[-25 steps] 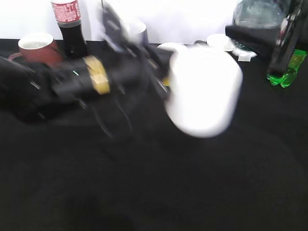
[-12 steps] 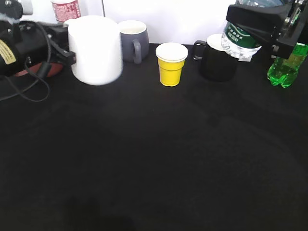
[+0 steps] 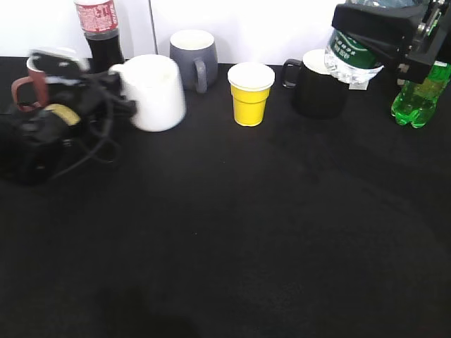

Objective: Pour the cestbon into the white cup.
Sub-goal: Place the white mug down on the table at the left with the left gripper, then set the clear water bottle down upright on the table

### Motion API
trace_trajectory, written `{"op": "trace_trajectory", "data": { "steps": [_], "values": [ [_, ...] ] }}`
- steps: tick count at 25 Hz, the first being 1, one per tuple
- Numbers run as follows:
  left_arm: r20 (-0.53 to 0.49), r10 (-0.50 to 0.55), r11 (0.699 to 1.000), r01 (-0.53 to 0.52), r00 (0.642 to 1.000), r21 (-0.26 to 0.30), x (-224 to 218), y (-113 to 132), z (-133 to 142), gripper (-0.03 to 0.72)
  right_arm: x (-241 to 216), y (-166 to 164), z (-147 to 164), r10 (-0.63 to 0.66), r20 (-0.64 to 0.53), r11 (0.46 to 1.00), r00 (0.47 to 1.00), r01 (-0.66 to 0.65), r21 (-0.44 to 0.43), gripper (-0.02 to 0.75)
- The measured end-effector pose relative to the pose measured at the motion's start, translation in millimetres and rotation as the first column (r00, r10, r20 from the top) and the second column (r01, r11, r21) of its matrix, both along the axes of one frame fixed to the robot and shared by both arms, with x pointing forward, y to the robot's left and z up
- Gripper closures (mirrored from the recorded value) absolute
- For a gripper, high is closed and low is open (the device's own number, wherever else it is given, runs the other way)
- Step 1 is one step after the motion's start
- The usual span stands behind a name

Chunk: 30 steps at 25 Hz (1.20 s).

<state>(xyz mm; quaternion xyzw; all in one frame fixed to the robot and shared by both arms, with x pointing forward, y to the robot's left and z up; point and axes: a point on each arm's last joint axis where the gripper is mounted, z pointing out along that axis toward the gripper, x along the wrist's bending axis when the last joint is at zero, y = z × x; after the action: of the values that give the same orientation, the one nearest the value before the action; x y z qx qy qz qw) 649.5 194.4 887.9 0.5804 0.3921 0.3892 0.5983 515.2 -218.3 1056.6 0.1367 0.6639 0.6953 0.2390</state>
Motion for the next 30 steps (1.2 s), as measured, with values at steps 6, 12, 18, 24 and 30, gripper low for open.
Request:
{"op": "trace_trajectory", "data": {
  "steps": [6,12,18,24,30],
  "values": [
    [-0.008,-0.009,1.0,0.009,1.0,-0.015,4.2,-6.4,-13.5,0.642,0.3,-0.2,-0.2,-0.004,-0.004,1.0,1.0,0.004,-0.001,0.248],
    [-0.107,-0.002,1.0,0.001,0.994,-0.017,-49.3,6.6,-17.7,0.443,2.1,-1.2,-0.5,-0.026,-0.014,1.0,1.0,0.026,0.002,0.248],
    [-0.09,-0.006,1.0,0.003,0.996,-0.029,-137.4,26.9,42.6,0.437,25.7,-21.8,-4.4,-0.348,-0.169,0.932,0.922,0.36,0.043,0.248],
    [0.022,-0.037,0.999,0.036,0.999,0.011,-166.7,30.8,108.7,0.437,61.6,-30.2,-90.7,-0.47,-0.307,0.882,0.827,0.451,-0.135,0.248],
    [-0.003,-0.063,0.997,0.063,0.998,0.046,-168.1,28.8,105.5,0.437,74.7,-29.7,-152.1,-0.47,-0.282,0.883,0.836,0.444,-0.156,0.248]
  ]
}}
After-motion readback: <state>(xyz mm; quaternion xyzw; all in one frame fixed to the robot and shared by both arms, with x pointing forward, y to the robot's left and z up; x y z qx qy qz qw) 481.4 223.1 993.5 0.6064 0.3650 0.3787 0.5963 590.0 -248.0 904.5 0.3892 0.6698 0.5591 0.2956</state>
